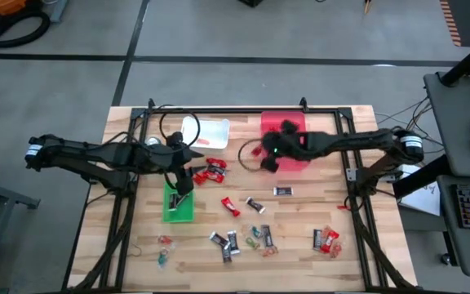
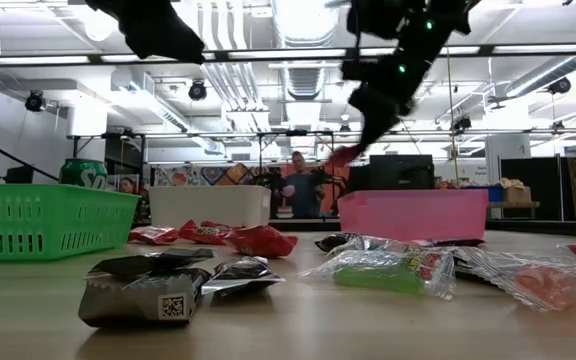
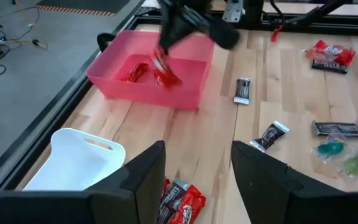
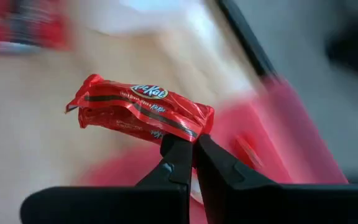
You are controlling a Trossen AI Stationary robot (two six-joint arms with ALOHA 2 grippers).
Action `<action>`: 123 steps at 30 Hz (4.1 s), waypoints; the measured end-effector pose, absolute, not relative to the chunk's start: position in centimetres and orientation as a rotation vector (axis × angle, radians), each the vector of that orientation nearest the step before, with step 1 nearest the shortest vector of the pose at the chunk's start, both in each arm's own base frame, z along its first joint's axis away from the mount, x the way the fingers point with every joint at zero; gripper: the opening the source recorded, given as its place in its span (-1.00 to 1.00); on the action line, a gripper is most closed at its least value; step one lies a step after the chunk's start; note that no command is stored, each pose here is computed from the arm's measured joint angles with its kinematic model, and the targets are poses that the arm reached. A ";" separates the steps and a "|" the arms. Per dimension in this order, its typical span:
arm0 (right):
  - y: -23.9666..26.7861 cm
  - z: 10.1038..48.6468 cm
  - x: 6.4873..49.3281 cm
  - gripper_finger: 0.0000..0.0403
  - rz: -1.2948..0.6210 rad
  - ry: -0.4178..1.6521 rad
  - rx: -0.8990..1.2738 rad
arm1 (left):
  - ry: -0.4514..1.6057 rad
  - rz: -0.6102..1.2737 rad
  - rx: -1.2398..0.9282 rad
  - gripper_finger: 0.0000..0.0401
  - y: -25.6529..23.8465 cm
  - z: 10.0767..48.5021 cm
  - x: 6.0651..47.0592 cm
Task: Organize candy in baskets
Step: Put the red chocolate into the pink bin, then put the brown chocolate into the green basket
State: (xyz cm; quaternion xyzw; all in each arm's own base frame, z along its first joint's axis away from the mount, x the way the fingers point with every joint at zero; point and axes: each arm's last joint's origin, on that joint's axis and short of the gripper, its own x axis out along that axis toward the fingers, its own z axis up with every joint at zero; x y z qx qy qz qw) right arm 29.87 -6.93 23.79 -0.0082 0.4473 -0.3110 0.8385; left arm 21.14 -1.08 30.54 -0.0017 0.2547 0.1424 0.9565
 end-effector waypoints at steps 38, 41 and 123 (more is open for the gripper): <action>-16.0 16.1 26.4 -0.94 -1.104 1.037 0.610 | 0.540 0.451 0.112 -0.16 -0.6 29.7 21.4; -16.4 16.1 26.3 -0.94 -1.127 1.023 0.612 | 0.540 0.451 0.111 -0.16 -0.6 29.7 21.4; 3.7 10.4 19.0 -0.22 -0.177 0.734 -0.071 | 0.438 0.400 0.052 -0.16 -0.8 28.5 22.0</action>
